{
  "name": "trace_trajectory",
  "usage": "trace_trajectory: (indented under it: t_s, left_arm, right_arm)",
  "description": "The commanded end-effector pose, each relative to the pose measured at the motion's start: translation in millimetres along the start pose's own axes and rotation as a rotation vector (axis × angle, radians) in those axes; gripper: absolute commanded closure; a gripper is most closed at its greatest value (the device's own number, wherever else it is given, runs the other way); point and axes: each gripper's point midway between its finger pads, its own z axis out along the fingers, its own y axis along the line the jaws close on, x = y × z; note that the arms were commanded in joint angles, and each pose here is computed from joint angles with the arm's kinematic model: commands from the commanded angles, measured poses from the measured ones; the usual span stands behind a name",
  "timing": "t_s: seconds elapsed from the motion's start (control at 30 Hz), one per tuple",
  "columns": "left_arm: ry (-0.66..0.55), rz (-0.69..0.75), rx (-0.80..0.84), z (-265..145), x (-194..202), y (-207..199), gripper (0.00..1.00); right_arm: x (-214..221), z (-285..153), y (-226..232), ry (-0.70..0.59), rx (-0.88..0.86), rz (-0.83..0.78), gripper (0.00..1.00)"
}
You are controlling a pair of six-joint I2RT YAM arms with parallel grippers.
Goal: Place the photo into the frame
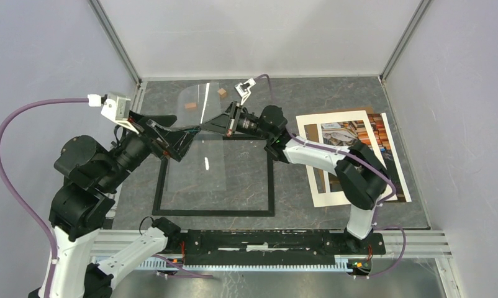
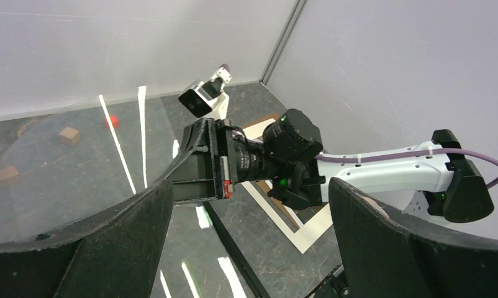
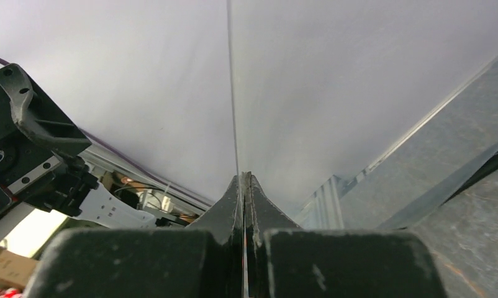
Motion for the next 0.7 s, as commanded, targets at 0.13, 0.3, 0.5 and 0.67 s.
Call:
trace_trajectory:
  t_s: [0.13,0.3,0.5,0.67]
  left_arm:
    - [-0.001,0.038,0.0,7.3,-7.5,-0.3,0.0]
    - [-0.024,0.074,-0.034,2.6,-19.3,3.6,0.0]
    - [-0.049,0.098,-0.057,-1.6,-28.8,6.0,0.0]
    - [-0.015,0.104,-0.084,8.6,-18.3,14.4,0.0]
  right_arm:
    - [-15.9,25.9,70.3,-0.021,-0.235,0.001,1.0]
    - [-16.9,38.1,85.6,-0.018,-0.284,0.033,1.0]
    - [-12.3,39.8,75.3,-0.029,-0.303,0.119,1.0]
    - [13.6,18.9,17.2,-0.058,-0.241,0.299,1.0]
